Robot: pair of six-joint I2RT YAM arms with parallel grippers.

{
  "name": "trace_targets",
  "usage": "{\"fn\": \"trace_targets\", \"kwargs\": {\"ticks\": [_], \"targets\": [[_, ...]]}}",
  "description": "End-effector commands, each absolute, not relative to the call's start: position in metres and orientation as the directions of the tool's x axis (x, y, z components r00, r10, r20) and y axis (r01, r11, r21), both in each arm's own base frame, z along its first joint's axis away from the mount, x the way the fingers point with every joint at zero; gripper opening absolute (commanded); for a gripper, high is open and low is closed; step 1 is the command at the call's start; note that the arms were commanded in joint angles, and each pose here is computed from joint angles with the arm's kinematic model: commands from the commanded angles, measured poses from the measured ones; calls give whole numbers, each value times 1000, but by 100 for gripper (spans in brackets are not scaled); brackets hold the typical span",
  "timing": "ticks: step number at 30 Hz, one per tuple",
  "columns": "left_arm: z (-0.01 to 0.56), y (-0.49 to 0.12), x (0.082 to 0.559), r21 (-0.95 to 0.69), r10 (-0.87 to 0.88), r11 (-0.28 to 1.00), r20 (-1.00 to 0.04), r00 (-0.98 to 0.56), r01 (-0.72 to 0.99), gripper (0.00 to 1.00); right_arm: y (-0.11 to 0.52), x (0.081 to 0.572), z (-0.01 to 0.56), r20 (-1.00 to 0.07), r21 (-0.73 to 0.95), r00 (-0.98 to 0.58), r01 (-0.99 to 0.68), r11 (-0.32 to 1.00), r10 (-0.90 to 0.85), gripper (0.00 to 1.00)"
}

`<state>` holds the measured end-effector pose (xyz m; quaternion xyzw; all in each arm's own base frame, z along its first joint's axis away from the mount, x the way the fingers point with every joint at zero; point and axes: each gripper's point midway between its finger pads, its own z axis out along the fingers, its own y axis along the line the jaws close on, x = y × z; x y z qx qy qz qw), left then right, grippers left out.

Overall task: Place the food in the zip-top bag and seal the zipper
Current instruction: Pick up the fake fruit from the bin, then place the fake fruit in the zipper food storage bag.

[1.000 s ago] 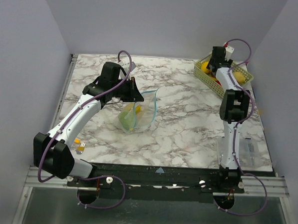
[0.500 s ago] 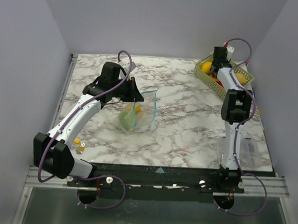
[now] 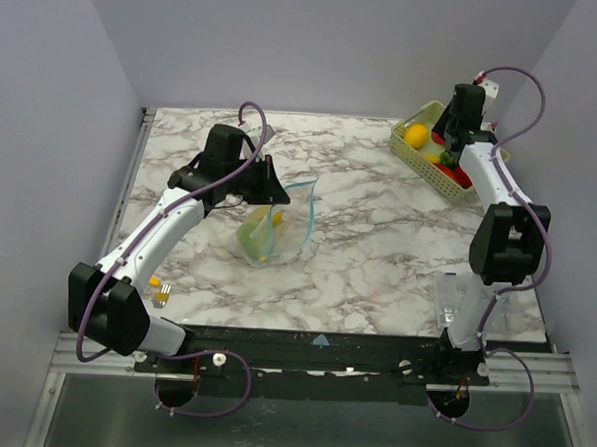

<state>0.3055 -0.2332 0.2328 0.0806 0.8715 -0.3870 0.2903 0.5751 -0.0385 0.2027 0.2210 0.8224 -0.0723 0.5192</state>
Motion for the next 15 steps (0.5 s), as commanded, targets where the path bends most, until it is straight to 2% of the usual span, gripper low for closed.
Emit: {"fn": "trace_targets", "kwargs": {"ticks": [1,9,15], "targets": [[241,-238,308,-627,-77,675,-584,-808,389,0,-1,548,218,-849,295,-360,288,911,388,1],[233,-240,310,-629,-68,680,-566,-822,377,0,104,473,243,-774,521,-467,-84,849,428,1],[230,-239,312,-622,-64,690,-562,-825,370,0,205,394,270,-800,545,-509,-390,742,320,1]]}}
